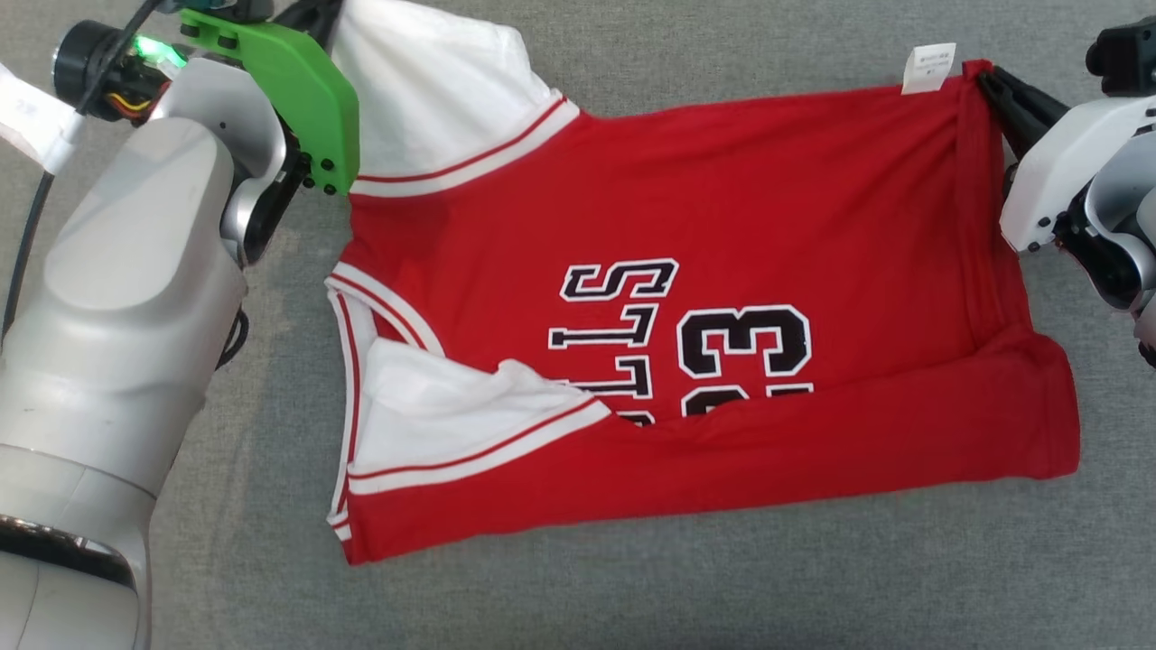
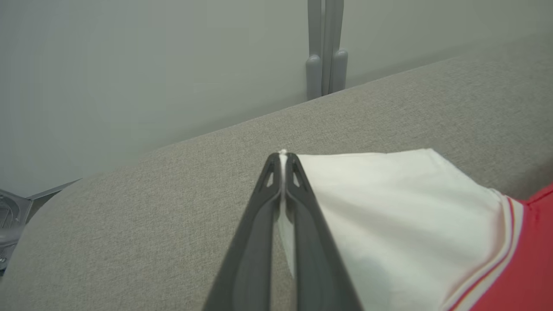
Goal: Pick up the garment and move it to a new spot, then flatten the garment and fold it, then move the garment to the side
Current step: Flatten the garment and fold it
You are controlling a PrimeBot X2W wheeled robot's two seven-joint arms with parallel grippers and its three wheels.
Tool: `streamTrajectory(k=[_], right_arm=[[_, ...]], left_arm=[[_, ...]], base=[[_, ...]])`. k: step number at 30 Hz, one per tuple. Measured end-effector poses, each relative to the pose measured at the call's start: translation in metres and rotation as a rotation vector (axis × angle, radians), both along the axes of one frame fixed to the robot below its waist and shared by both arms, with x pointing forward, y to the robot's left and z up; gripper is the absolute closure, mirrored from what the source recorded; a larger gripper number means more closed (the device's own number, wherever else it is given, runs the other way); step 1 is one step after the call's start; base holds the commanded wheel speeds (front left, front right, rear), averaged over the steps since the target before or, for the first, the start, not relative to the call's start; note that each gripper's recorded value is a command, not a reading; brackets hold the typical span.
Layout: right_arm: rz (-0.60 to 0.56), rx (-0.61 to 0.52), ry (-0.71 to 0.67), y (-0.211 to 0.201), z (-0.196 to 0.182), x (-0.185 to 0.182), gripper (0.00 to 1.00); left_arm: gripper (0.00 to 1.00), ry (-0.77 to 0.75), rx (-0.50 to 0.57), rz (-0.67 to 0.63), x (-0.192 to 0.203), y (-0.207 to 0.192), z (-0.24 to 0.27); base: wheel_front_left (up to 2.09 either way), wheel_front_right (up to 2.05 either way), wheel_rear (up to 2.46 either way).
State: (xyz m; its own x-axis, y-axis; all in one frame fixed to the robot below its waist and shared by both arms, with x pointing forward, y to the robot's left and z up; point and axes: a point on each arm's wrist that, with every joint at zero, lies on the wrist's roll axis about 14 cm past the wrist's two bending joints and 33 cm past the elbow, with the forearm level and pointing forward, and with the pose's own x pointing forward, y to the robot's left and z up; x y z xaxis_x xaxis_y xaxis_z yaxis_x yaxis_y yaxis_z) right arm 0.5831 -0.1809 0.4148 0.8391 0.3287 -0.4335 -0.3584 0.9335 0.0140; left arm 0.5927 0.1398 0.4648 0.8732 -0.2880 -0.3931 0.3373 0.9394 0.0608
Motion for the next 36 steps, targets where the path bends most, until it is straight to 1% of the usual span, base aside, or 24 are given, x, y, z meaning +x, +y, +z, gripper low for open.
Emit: streamTrajectory(k=[4,6,8,15,18,22,26,29,31,36], right_arm=[[-0.006,0.008,-0.064,-0.003,0.009,0.004,1.0],[-0.011,0.018,-0.082,-0.004,0.013,0.005,1.0],[-0.011,0.043,-0.106,-0.001,0.019,0.005,1.0],[0.03,0.027,-0.149,-0.002,0.03,-0.01,1.0],[0.049,0.02,-0.149,-0.001,0.032,-0.022,1.0],[0.079,0.013,-0.145,0.003,0.034,-0.036,1.0],[0.105,0.015,-0.147,0.006,0.039,-0.051,1.0],[0.134,0.016,-0.134,0.012,0.038,-0.066,1.0],[0.15,-0.004,-0.118,0.009,0.034,-0.078,1.0],[0.149,0.015,-0.084,0.006,0.032,-0.1,1.0]], left_arm=[[1.0,-0.081,-0.007,0.023,0.011,-0.001,0.011],[1.0,-0.099,-0.013,0.026,0.012,-0.002,0.014],[1.0,-0.092,-0.014,0.018,0.009,-0.003,0.012],[1.0,-0.08,0.012,-0.022,-0.008,0.0,0.011],[1.0,-0.088,0.093,-0.067,-0.022,0.006,0.011],[1.0,-0.081,0.088,-0.079,-0.04,0.009,0.012],[1.0,-0.073,0.107,-0.098,-0.06,0.015,0.014],[1.0,-0.029,0.12,-0.103,-0.081,0.024,0.006],[1.0,-0.008,0.143,-0.112,-0.095,0.03,0.003],[1.0,0.079,0.148,-0.151,-0.137,0.029,-0.013]], base=[[0.0,0.0,0.0],[0.0,0.0,0.0],[0.0,0.0,0.0],[0.0,0.0,0.0],[0.0,0.0,0.0],[0.0,0.0,0.0],[0.0,0.0,0.0],[0.0,0.0,0.0],[0.0,0.0,0.0],[0.0,0.0,0.0]])
